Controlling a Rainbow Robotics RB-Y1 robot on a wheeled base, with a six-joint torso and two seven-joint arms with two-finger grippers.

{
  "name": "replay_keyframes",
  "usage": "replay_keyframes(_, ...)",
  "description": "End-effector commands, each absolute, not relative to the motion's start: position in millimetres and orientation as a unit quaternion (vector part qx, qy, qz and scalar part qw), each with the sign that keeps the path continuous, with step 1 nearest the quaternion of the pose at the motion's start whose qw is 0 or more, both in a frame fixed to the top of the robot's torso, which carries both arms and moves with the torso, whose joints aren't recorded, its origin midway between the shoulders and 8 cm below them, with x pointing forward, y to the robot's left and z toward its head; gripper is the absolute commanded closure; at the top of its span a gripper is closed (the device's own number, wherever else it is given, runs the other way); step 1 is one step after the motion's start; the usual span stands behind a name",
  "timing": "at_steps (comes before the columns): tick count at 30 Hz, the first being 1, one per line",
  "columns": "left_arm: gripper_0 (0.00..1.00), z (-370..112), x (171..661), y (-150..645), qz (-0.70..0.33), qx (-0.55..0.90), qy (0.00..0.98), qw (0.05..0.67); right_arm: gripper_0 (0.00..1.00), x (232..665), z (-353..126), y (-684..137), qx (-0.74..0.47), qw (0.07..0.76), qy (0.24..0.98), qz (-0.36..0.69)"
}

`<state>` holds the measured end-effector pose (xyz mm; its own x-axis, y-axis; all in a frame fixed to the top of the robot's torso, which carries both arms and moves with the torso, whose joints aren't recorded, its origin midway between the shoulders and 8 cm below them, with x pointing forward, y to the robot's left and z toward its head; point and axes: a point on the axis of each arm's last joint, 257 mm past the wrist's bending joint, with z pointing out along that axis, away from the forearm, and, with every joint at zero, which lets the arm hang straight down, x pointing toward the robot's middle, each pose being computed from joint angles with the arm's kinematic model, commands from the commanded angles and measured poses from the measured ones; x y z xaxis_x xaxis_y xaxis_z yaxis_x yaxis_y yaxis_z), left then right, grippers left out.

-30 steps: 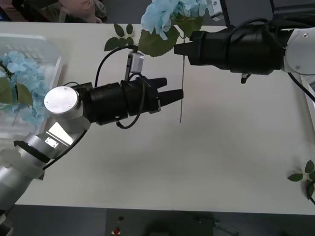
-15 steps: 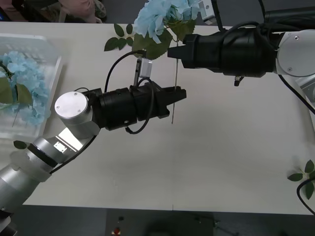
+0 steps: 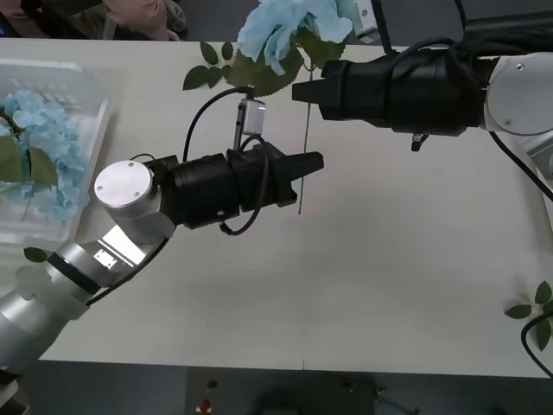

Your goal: Put the red flowers into the right box and the blue flowers into the left box

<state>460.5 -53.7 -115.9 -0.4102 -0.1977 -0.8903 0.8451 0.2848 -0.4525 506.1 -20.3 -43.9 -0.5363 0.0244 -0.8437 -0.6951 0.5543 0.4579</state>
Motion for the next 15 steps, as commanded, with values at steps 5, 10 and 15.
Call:
replay_keyframes(5, 1.00, -77.9, 463.1, 33.5, -0.520, 0.279, 0.656, 0.470, 0.15, 513.1, -18.9, -20.1, -0.262, 0.474, 0.746, 0.387)
replay_keyframes(10, 1.00, -77.0, 432.6, 116.3, -0.495, 0.312, 0.705, 0.401, 0.15, 512.8, -19.7, -23.3, -0.263, 0.474, 0.747, 0.385)
replay_keyframes(15, 1.00, -96.4, 422.9, 232.9, -0.401, 0.326, 0.786, 0.339, 0.15, 508.6, -28.4, -42.3, -0.314, 0.471, 0.747, 0.349)
